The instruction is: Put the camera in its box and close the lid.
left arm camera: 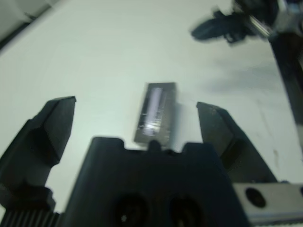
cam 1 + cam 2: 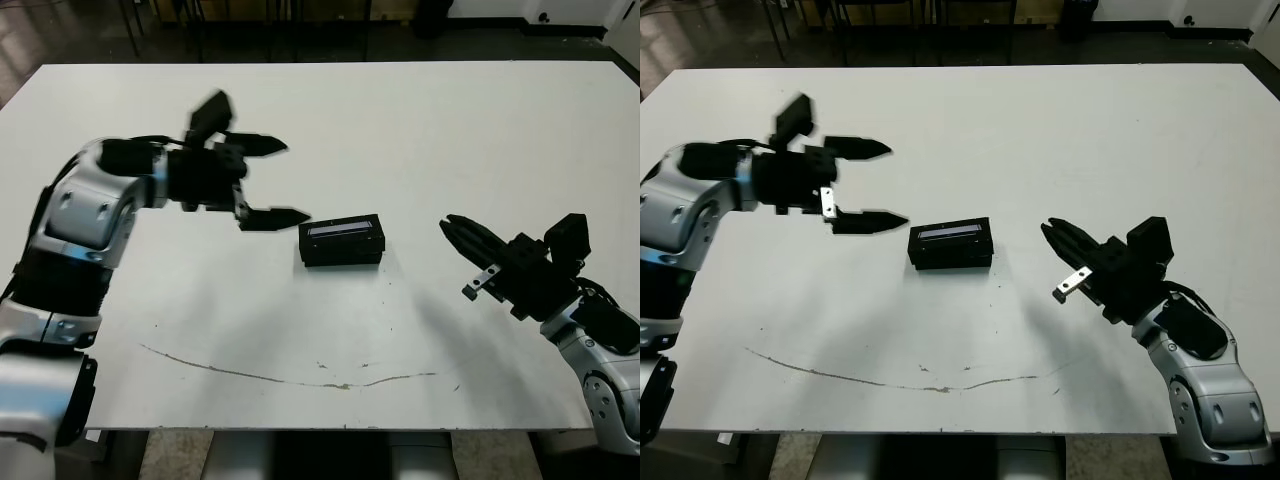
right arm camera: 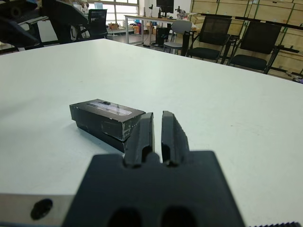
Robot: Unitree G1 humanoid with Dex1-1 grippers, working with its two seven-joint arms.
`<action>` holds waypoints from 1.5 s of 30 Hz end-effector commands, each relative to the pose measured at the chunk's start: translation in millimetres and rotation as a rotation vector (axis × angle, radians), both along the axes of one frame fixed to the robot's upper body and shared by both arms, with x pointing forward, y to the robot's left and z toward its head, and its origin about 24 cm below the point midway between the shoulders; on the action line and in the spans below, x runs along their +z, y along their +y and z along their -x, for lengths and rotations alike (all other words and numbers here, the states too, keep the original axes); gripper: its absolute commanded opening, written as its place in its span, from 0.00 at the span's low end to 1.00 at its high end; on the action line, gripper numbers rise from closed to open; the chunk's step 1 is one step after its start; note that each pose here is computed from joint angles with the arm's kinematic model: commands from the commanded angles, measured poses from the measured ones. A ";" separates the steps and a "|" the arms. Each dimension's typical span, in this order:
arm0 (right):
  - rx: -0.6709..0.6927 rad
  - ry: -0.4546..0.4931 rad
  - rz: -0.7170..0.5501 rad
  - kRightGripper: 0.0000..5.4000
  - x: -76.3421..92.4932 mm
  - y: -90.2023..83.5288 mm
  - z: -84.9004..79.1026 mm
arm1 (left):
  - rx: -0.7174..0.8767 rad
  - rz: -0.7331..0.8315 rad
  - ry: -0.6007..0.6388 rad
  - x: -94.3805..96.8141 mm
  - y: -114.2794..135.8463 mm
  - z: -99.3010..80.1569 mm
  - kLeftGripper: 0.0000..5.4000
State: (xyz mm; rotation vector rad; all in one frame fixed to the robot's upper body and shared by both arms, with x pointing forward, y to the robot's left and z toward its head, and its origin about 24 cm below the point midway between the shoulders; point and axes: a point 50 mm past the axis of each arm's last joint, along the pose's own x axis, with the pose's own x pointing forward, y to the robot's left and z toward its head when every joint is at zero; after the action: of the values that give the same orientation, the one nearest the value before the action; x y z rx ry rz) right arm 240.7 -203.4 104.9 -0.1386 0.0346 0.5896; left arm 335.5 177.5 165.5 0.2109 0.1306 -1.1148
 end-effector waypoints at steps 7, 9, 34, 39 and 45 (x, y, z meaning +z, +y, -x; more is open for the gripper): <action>-0.004 0.017 -0.011 0.00 -2.9 -4.3 0.0 | 0.080 0.108 0.155 -58.8 4.9 -5.4 1.00; -0.006 0.020 -0.013 0.00 -2.8 -4.9 0.4 | 0.057 0.115 0.180 -65.6 1.2 -5.6 1.00; 0.006 0.036 -0.020 0.00 -9.2 -3.0 2.9 | 0.093 0.410 0.258 -77.7 -24.3 -11.0 1.00; 0.005 0.041 -0.028 0.00 -10.7 -3.6 3.0 | 0.124 0.615 0.221 -58.3 -19.8 -6.9 1.00; 0.004 0.034 -0.016 0.00 -11.1 -3.4 2.7 | 0.085 0.670 0.189 -33.9 -21.4 1.8 1.00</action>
State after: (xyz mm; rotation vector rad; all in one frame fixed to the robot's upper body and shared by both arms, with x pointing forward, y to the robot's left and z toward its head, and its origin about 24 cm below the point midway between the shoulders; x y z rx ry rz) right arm 238.6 -205.5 98.4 -0.1102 0.0463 0.6048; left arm 338.0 154.5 135.8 -0.4866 -0.1090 -1.0647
